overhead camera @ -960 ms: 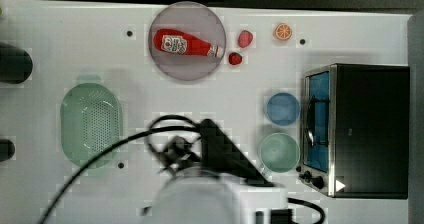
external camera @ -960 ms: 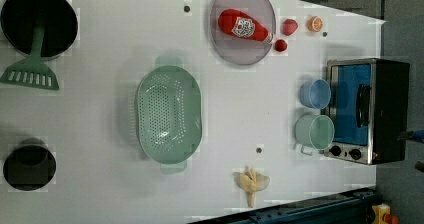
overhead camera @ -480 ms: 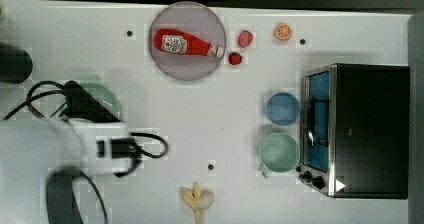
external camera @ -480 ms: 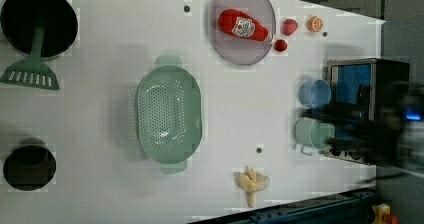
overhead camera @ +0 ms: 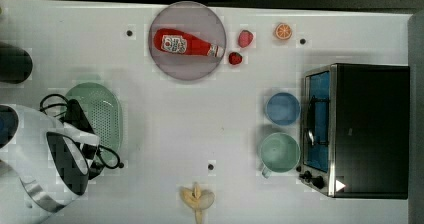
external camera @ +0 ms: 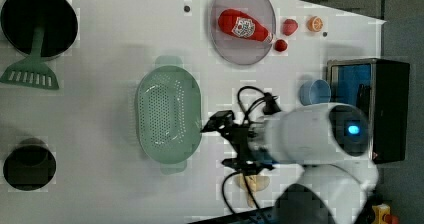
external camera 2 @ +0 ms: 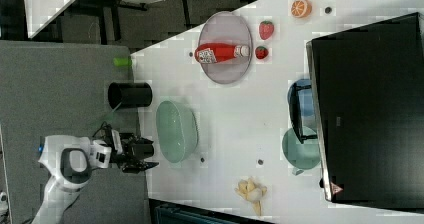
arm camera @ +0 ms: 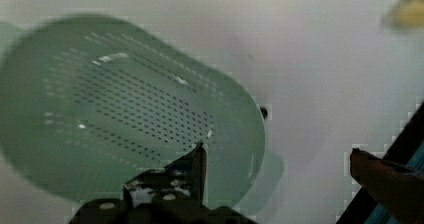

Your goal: Drag strainer left to right.

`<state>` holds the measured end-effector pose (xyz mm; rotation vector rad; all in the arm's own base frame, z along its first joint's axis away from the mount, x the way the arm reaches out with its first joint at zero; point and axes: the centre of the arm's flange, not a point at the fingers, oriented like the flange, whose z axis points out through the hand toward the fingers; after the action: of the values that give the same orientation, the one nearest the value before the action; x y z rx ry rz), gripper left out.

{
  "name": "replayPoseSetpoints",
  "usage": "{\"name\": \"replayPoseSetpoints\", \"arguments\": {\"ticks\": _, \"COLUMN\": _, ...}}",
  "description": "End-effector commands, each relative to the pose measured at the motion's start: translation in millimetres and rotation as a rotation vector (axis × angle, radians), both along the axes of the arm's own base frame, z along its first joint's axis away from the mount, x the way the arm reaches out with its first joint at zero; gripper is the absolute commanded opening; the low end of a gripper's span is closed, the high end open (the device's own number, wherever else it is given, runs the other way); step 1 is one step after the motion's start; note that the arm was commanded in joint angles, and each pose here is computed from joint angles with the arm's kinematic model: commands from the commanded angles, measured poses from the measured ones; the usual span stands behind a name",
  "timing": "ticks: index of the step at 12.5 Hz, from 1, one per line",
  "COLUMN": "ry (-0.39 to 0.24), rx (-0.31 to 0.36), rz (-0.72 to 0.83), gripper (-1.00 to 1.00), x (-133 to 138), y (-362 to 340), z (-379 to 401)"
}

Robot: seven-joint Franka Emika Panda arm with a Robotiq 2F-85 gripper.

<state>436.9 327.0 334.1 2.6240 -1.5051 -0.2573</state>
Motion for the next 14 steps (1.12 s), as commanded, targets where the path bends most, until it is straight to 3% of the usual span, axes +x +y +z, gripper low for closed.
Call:
{"name": "replayPoseSetpoints", "arguments": {"ticks": 1, "ry": -0.070, "rx": 0.000, "rz": -0.371, "gripper": 1.00, "x": 20, "y": -4, "z": -16}}
{"name": "replayPoseSetpoints", "arguments": {"ticks": 4, "ry": -0.050, "rx": 0.038, "rz": -0.496, "gripper": 1.00, "x": 25, "y": -6, "z": -72}}
{"name": "replayPoseSetpoints", "arguments": {"ticks": 8, "ry": -0.072, "rx": 0.084, "rz": -0.487, "gripper": 1.00, "x": 24, "y": -10, "z": -126}}
{"name": "replayPoseSetpoints", "arguments": {"ticks": 14, "ry": -0.102, "rx": 0.039, "rz": -0.492, "gripper": 1.00, "x": 34, "y": -38, "z": -166}}
